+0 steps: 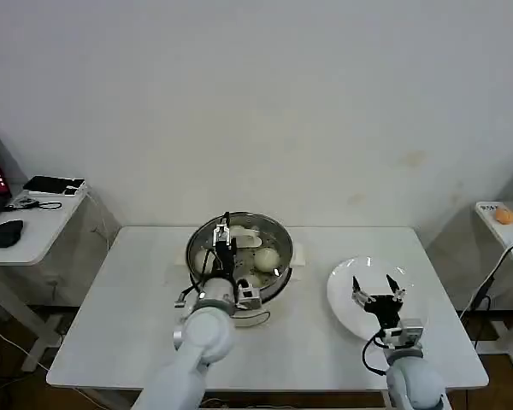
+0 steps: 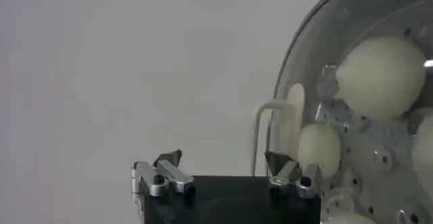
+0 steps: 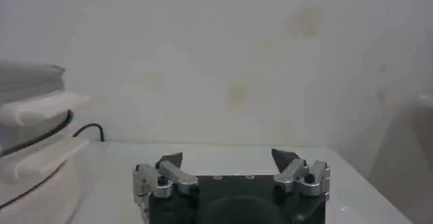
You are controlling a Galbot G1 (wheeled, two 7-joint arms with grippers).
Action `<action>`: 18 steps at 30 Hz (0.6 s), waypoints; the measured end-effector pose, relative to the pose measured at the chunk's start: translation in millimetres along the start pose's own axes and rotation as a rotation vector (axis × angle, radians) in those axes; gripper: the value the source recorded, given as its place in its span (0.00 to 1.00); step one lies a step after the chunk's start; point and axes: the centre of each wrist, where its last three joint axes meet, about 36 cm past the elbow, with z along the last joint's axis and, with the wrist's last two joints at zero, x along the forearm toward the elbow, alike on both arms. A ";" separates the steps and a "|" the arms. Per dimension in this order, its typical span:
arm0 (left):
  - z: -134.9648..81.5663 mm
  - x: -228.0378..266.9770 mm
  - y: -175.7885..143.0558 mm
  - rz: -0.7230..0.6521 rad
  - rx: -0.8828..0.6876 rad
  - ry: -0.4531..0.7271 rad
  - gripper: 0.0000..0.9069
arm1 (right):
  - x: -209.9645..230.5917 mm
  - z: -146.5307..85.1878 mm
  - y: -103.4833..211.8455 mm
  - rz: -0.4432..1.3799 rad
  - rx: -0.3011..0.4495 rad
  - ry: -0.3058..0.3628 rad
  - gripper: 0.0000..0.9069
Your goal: Take steamed baozi put them in steamer then cover it.
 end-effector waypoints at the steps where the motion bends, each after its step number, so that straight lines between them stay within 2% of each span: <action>1: 1.0 1.1 0.5 -0.001 0.001 0.000 1.00 | -0.2 0.2 -0.1 0.000 0.000 0.000 1.00; 18: 22.5 30.9 7.9 0.001 0.022 0.007 1.00 | -0.9 0.1 -1.6 -0.014 0.007 0.004 1.00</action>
